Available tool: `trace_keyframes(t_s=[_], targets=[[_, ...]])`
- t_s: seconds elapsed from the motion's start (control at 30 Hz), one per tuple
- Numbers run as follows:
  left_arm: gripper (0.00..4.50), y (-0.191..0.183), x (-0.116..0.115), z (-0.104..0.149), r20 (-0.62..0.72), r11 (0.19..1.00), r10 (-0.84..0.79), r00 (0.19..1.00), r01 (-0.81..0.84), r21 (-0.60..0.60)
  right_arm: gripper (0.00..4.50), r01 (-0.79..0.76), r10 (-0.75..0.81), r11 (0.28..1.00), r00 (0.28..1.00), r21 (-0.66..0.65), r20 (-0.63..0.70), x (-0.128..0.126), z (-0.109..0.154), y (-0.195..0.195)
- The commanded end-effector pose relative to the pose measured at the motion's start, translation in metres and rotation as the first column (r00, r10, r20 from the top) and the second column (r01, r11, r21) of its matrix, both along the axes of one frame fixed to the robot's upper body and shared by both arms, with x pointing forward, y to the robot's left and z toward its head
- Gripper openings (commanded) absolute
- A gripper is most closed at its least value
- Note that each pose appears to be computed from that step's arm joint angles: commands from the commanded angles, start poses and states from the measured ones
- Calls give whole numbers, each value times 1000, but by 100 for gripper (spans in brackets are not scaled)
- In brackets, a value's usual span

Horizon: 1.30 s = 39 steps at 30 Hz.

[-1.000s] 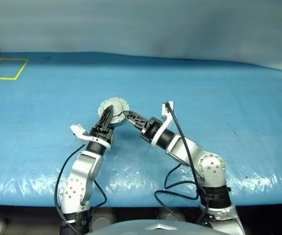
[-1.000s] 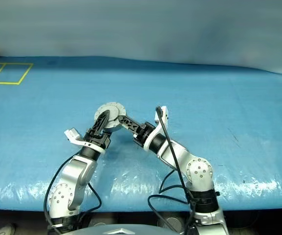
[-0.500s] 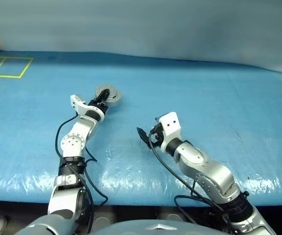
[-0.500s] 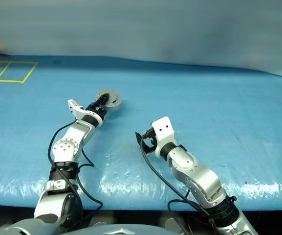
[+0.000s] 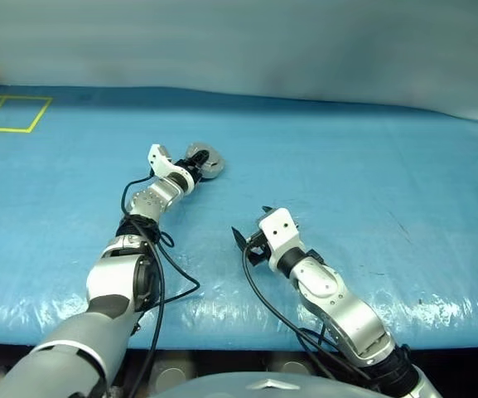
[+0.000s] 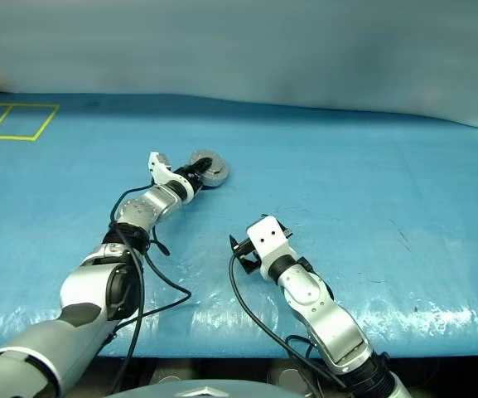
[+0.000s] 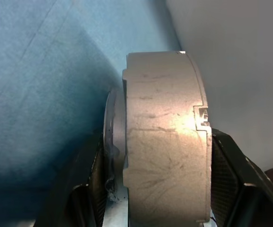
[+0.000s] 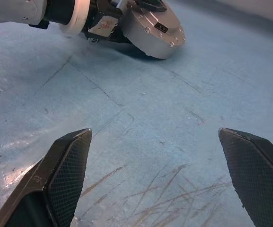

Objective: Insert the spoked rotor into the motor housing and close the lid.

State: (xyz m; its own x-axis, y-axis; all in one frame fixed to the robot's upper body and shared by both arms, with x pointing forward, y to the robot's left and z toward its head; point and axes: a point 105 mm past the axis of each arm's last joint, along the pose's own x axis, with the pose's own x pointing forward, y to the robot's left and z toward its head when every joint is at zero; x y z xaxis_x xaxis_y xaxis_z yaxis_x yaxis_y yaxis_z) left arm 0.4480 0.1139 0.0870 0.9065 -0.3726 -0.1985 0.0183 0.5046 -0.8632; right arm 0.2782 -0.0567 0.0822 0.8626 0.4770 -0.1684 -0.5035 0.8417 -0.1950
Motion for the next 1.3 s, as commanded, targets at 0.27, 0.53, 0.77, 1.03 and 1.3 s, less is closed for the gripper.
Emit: trace_keyframes(t_s=[0.27,0.53,0.77,1.03,1.3], targets=[[448,44,-65,-81,-275,989,-24,961,63,135,450,-31,34,996,999,80,-35,-4,2,11],[448,79,-173,-106,-338,822,-75,938,250,512,450,-88,95,991,993,98,-76,-5,-3,16],[448,61,-194,-44,117,515,-249,961,29,857,450,-47,55,994,995,97,-80,-1,-9,3],[448,45,-199,-7,408,402,-346,845,-260,878,450,-38,34,998,995,46,93,-13,1,-7],[448,30,-200,-2,455,464,-385,803,-257,848,450,13,-31,991,990,131,135,-26,3,-15]])
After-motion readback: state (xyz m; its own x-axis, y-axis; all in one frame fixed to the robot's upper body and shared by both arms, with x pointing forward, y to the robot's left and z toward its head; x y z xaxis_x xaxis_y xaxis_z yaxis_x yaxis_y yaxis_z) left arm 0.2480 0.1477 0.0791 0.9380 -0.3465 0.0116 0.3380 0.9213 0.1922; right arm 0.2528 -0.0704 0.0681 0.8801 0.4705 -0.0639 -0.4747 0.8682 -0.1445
